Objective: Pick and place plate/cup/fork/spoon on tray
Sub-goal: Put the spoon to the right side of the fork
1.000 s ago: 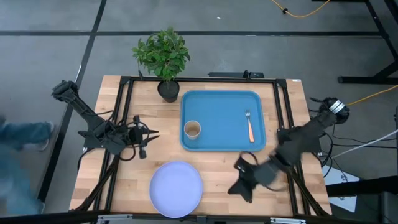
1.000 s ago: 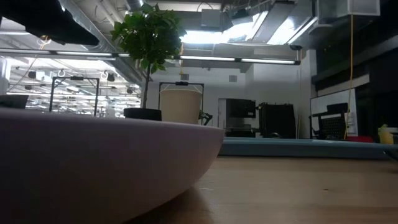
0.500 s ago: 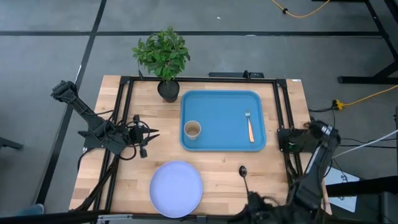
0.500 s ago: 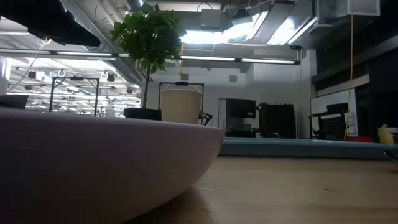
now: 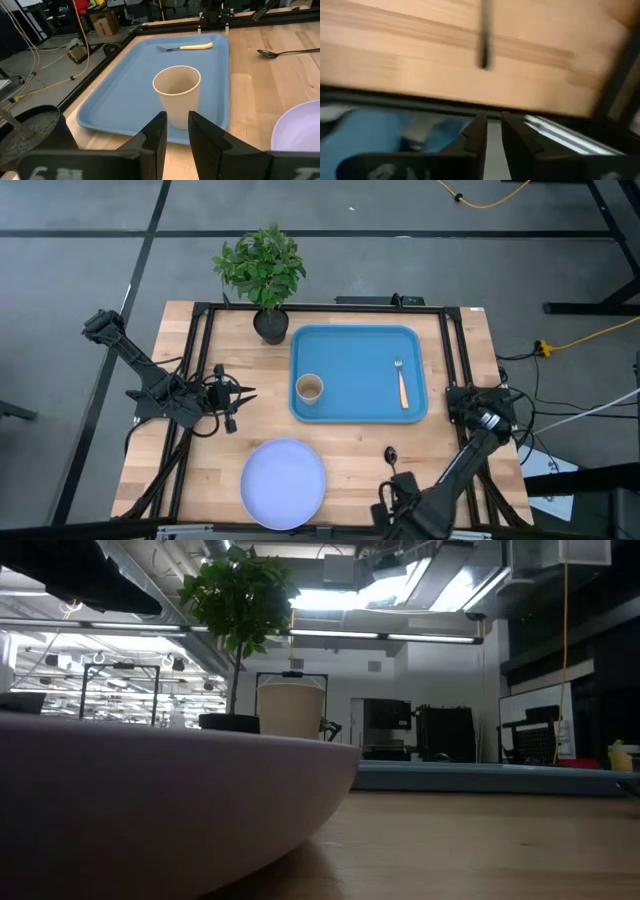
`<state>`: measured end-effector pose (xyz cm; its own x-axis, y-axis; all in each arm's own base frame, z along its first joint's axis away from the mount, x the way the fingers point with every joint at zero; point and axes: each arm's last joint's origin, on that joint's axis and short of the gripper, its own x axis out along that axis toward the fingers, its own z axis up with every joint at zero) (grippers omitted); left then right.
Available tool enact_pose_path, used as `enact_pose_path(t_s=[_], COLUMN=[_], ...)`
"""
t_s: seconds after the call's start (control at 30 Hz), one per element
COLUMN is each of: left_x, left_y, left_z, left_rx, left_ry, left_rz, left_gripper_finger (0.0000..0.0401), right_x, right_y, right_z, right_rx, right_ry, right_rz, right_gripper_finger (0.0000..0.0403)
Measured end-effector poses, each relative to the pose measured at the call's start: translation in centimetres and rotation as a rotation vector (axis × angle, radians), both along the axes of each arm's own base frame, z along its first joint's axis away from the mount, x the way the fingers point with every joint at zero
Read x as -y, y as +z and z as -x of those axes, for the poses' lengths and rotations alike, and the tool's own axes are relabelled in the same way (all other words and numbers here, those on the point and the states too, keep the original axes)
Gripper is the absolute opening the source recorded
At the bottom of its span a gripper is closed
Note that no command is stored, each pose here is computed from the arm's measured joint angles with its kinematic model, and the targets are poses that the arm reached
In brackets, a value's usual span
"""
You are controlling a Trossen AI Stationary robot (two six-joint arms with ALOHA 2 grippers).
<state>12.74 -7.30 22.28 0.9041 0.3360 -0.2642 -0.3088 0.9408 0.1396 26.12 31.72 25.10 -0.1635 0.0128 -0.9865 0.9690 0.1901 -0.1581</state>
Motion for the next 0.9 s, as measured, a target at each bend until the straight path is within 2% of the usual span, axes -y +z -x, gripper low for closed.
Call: enact_pose_path(t_s=[0.07,0.17,0.3,0.43,0.7,0.8,0.9], left_x=[0.0,0.0,0.0,0.0,0.0,0.0,0.0], left_y=[0.0,0.0,0.0,0.0,0.2,0.2,0.2], left_z=[0.0,0.0,0.0,0.0,-0.1,-0.1,-0.1], left_rx=[0.000,0.000,0.001,0.001,0.000,0.001,-0.006], left_ry=[0.000,0.000,0.001,0.002,-0.011,-0.011,-0.016], left_rz=[0.000,0.000,-0.001,-0.001,-0.036,-0.035,-0.055], left_gripper_finger=[0.0073,0.0073,0.0073,0.0073,0.0073,0.0073,0.0073], right_x=[-0.3,-0.5,0.0,0.7,6.1,8.0,8.7], right_y=[-1.3,-2.7,-3.1,-3.6,-3.5,-3.5,-3.9], right_z=[-0.2,-0.8,-1.0,-0.6,1.5,2.4,2.5], right_rx=[-0.033,0.036,0.061,0.036,-0.057,-0.050,0.052], right_ry=[0.000,0.034,0.065,0.101,0.090,0.055,0.034], right_rz=[0.029,0.116,0.210,0.232,0.312,0.294,0.195], right_gripper_finger=[0.0061,0.0061,0.0061,0.0061,0.0061,0.0061,0.0061])
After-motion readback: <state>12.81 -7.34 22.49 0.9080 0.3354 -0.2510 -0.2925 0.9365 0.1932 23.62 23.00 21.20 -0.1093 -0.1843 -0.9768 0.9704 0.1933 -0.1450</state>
